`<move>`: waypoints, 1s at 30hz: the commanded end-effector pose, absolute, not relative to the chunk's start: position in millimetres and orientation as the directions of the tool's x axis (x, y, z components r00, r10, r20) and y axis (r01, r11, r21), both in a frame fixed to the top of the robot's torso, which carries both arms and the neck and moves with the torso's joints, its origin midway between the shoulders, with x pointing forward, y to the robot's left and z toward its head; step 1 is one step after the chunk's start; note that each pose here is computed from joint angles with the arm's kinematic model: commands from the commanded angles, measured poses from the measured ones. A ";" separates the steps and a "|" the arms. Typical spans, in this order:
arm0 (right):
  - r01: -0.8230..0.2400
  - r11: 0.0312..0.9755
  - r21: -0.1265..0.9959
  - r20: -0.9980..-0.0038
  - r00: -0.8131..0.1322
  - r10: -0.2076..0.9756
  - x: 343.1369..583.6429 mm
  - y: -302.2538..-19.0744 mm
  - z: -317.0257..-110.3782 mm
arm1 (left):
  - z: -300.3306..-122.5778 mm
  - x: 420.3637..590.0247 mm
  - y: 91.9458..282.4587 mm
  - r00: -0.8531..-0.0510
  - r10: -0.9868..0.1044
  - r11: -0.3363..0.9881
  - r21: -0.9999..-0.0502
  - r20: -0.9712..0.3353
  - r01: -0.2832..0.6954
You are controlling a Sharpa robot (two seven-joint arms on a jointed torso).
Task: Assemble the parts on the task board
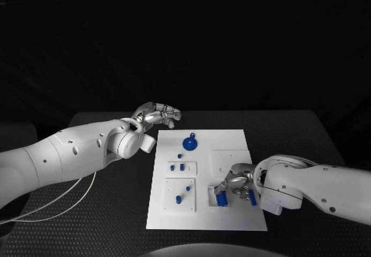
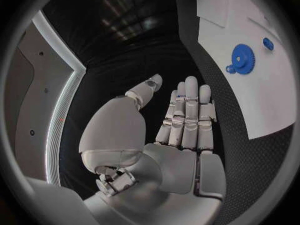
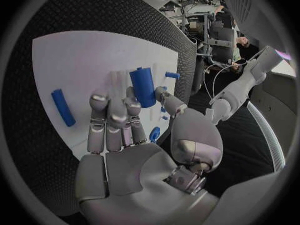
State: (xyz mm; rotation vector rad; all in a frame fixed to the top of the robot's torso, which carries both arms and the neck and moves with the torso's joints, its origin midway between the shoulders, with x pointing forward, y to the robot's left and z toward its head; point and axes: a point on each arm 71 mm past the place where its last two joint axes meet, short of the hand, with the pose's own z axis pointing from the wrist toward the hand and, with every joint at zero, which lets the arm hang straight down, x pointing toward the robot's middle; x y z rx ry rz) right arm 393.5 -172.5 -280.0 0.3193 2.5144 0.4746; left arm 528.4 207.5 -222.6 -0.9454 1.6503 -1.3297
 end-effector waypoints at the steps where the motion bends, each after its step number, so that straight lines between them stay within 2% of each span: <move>1: 0.126 0.908 0.399 -0.487 -0.810 0.327 395.0 -172.2 -280.1 | -221.6 527.8 205.1 -0.416 -0.902 0.158 -0.985 -0.117 -0.066; 30: 0.120 0.912 0.393 -0.479 -0.819 0.315 394.8 -166.7 -287.2 | -221.6 527.6 204.7 -0.417 -0.901 0.159 -0.985 -0.116 -0.068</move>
